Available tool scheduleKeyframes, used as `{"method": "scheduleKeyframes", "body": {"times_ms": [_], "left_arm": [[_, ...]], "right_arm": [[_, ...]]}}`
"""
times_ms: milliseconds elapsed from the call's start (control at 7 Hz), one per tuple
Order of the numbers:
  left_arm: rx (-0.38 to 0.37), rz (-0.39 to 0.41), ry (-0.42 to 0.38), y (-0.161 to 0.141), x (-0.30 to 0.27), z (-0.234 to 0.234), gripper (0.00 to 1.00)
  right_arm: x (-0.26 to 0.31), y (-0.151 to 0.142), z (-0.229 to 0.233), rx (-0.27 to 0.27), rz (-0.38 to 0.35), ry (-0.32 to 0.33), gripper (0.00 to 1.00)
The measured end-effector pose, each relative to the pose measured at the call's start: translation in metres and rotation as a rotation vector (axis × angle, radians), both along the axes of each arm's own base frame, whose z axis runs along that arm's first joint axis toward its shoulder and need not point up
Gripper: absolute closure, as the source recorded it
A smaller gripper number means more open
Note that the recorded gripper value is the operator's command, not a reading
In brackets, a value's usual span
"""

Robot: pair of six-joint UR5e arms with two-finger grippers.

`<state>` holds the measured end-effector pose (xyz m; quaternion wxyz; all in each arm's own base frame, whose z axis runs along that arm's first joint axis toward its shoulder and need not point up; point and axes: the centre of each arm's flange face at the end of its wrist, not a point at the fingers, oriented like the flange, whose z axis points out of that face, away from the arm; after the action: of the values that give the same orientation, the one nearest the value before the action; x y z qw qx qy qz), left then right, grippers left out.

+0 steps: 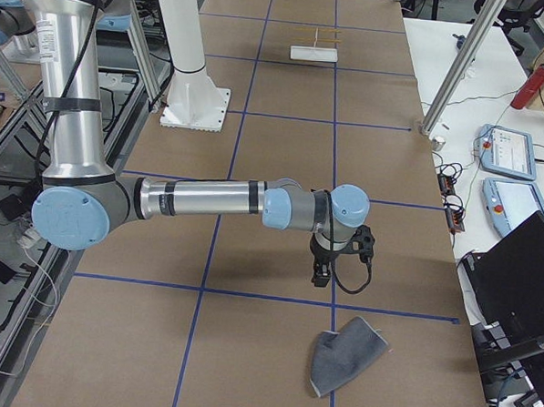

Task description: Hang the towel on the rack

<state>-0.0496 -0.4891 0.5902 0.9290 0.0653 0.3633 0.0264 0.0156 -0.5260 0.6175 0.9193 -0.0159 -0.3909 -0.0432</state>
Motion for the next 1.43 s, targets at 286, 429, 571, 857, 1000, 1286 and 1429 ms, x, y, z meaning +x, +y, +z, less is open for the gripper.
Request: {"method": "scheduleKeyframes", "body": {"times_ms": [286, 429, 571, 857, 1000, 1286, 1429], "left_arm": [[-0.001, -0.003, -0.001, 0.0, 0.0, 0.0, 0.02], [-0.006, -0.002, -0.003, 0.0, 0.0, 0.002, 0.02], [-0.012, 0.0, -0.003, 0.0, 0.001, 0.005, 0.02], [-0.016, 0.002, 0.001, 0.003, 0.002, 0.009, 0.02], [-0.01, 0.003, 0.0, 0.002, 0.002, 0.008, 0.02], [-0.012, 0.003, -0.002, 0.0, 0.003, 0.009, 0.02], [-0.015, 0.004, -0.002, 0.001, 0.003, 0.012, 0.02]], "right_arm": [[0.001, 0.001, 0.001, 0.001, 0.0, 0.004, 0.0], [0.002, 0.002, 0.003, -0.003, 0.003, 0.012, 0.0], [0.002, 0.001, 0.002, -0.012, 0.014, 0.017, 0.0], [0.002, -0.007, -0.006, -0.019, 0.038, 0.017, 0.0], [0.003, -0.011, -0.006, -0.019, 0.041, 0.021, 0.0], [0.003, -0.008, 0.008, -0.012, 0.045, 0.015, 0.0], [0.004, -0.007, 0.015, 0.009, 0.04, 0.014, 0.0]]}}
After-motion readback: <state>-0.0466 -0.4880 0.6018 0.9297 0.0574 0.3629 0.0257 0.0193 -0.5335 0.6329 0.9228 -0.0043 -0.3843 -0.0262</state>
